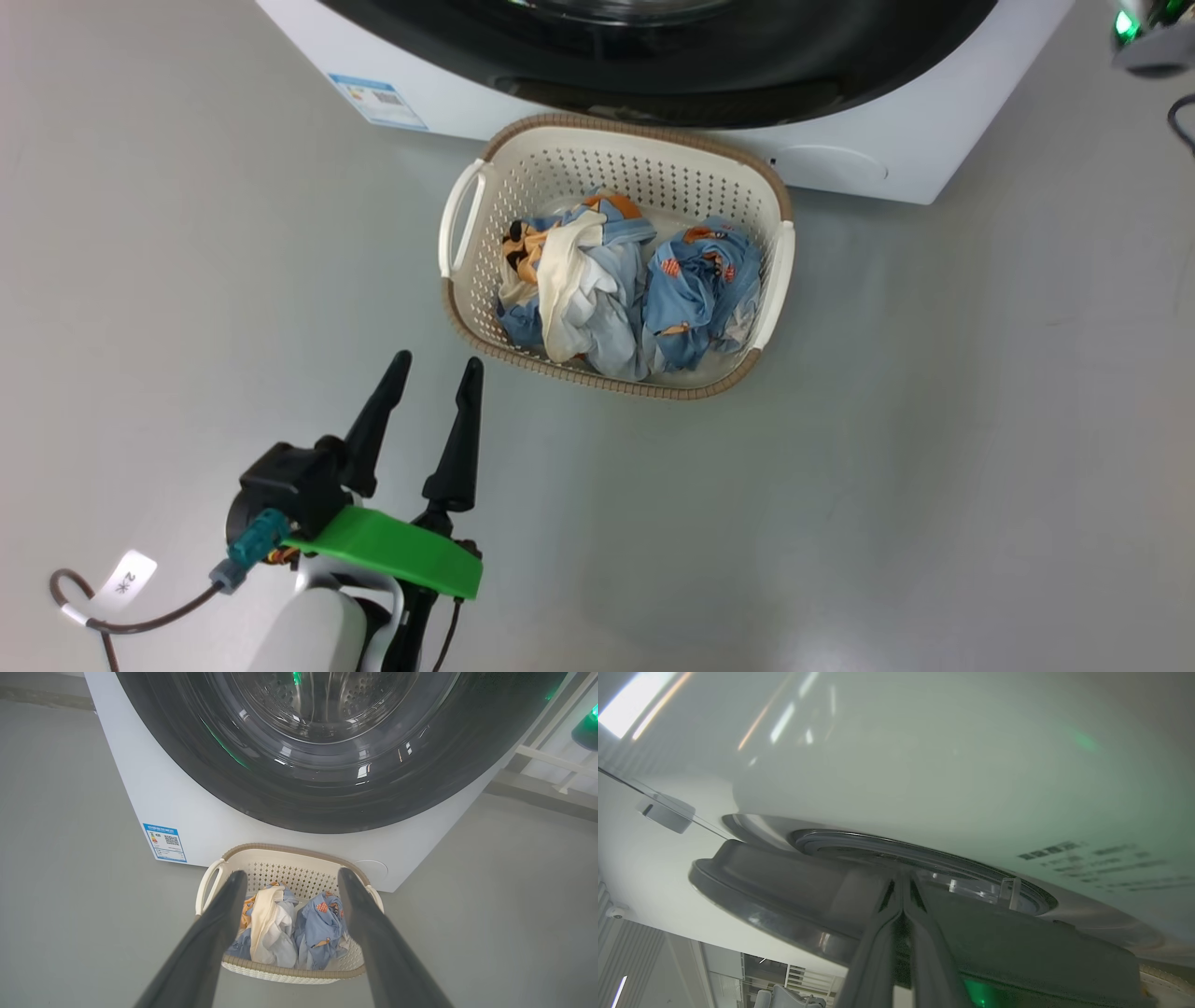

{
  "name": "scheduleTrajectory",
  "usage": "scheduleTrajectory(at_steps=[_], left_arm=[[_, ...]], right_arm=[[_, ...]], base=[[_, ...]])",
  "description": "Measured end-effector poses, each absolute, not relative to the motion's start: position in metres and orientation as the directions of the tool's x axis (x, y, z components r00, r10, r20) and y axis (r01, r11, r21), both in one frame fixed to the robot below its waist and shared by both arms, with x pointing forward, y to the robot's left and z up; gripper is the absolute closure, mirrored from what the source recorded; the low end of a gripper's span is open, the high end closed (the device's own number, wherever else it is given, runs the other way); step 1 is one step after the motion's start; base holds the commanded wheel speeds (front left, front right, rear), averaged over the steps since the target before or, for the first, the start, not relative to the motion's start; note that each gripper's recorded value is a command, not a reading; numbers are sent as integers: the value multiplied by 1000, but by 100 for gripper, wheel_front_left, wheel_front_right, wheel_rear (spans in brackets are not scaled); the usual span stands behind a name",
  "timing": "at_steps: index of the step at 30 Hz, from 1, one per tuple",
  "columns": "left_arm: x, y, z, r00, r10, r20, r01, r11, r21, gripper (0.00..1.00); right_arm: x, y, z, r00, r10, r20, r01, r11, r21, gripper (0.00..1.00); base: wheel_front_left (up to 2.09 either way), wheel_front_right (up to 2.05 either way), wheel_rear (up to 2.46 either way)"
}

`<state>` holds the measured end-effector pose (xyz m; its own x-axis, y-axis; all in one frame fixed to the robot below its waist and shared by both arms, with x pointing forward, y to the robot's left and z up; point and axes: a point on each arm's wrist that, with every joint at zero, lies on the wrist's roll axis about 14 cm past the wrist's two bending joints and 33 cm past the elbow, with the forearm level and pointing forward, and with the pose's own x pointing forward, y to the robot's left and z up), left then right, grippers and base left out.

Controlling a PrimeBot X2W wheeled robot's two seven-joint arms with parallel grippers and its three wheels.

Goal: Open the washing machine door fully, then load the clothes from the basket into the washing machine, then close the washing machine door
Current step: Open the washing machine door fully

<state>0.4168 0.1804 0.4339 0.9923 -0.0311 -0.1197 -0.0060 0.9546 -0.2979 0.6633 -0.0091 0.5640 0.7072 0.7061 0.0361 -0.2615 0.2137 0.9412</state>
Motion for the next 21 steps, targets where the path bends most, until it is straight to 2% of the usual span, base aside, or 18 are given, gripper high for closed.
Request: scheduleTrajectory(at_steps=[11, 21], left_arm=[[422, 181, 433, 992, -32, -121, -6, 954, -299, 0], [421, 178, 447, 996, -41, -84, 14, 953, -302, 0]], right_arm=[[669, 1, 560, 677, 736, 27, -256, 202, 945, 100], [641, 13, 564, 613, 790, -22, -303, 261, 917, 100]], base=[[0, 0, 0], [0, 0, 0]])
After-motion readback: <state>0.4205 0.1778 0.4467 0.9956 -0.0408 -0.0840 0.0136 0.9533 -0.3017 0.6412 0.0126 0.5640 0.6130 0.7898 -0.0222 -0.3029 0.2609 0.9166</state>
